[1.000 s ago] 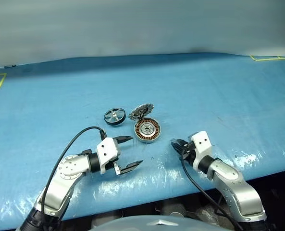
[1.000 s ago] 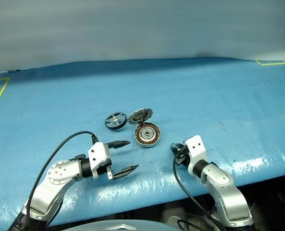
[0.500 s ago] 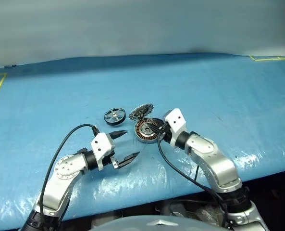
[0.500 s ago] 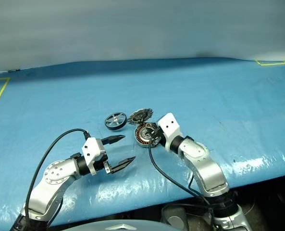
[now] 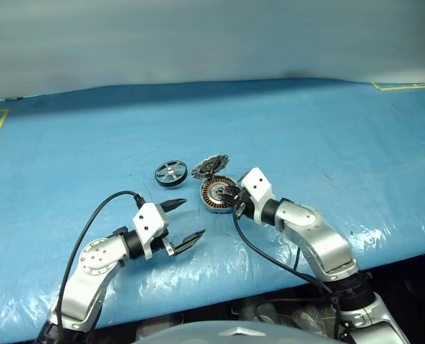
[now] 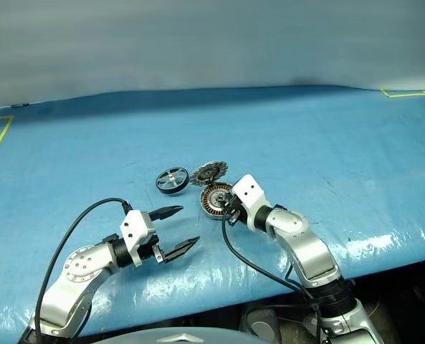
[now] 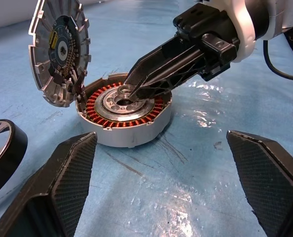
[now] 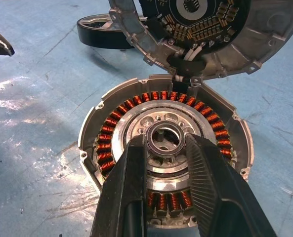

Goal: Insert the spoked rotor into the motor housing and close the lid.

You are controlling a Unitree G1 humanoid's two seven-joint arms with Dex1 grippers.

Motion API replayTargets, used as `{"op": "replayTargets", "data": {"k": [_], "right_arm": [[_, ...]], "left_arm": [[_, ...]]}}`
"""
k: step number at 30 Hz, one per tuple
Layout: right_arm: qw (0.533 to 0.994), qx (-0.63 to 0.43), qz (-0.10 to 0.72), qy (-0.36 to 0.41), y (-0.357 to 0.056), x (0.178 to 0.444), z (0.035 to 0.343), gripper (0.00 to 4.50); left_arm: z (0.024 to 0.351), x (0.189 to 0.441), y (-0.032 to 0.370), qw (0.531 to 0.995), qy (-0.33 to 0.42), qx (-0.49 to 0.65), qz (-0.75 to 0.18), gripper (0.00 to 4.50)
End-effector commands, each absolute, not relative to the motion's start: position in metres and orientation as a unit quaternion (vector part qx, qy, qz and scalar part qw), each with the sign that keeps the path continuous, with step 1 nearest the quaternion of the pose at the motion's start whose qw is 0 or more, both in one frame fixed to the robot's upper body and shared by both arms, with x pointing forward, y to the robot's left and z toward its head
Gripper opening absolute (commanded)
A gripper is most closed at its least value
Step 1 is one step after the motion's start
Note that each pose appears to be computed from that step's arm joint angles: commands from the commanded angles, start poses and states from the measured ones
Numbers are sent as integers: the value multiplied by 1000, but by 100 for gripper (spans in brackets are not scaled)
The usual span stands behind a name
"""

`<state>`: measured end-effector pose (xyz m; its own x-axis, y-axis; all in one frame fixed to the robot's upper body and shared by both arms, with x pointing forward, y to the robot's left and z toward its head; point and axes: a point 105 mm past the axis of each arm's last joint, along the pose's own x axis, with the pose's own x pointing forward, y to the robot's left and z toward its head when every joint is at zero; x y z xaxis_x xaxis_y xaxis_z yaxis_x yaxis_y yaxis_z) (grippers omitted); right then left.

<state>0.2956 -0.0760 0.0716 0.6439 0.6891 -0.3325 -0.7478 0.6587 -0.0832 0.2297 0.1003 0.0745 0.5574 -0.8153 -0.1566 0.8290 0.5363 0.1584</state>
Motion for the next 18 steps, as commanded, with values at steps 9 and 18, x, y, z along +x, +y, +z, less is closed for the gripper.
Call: {"op": "replayTargets", "data": {"k": [9,18], "right_arm": [[906,-110,389,127,-76,302,76,76],[897,-115,410,117,-70,297,81,76]], "left_arm": [[78,231,102,874,20,125,-469,450],[73,230,105,874,27,131,-468,450]]}}
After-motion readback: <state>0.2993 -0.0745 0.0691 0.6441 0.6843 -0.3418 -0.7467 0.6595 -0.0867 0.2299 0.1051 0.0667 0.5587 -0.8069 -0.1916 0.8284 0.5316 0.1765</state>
